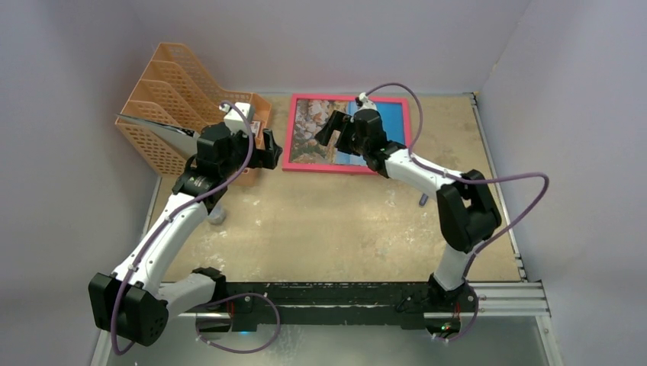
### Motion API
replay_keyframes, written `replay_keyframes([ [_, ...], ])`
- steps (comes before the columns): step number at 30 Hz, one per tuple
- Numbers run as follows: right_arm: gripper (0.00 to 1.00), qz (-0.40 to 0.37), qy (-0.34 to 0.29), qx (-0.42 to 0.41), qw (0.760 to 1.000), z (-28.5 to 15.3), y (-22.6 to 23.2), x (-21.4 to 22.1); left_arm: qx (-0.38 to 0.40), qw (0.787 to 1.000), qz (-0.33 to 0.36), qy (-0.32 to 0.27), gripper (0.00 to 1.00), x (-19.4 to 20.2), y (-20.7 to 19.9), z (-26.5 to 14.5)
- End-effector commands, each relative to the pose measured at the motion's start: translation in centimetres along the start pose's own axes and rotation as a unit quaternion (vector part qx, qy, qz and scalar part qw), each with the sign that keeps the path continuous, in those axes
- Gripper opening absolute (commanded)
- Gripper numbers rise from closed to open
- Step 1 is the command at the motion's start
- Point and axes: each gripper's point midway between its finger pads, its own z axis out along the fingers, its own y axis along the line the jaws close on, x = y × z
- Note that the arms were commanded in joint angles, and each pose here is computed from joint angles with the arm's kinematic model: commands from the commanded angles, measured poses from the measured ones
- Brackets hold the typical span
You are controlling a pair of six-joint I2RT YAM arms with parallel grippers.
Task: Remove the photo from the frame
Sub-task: Adjust the photo frame at the center of the board.
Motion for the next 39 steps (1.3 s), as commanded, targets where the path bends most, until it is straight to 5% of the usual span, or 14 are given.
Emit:
replay_keyframes([
  [1, 0.99, 0.041, 0.001, -0.022, 0.999, 2.4, 2.7, -0.3, -0.016, 1.000, 0.008, -0.003, 0.99, 0.0, 0.7, -0.2],
  [19, 0.99, 0.035, 0.052, -0.010, 0.998, 11.6, 5.1, 4.7, -0.071, 0.997, 0.001, -0.026, 0.99, -0.8, 2.5, -1.4],
  [39, 0.99, -0.006, 0.127, -0.060, 0.990, 11.9, 5.6, 10.1, -0.073, 0.997, -0.001, -0.022, 0.99, -0.6, 2.6, -1.3],
])
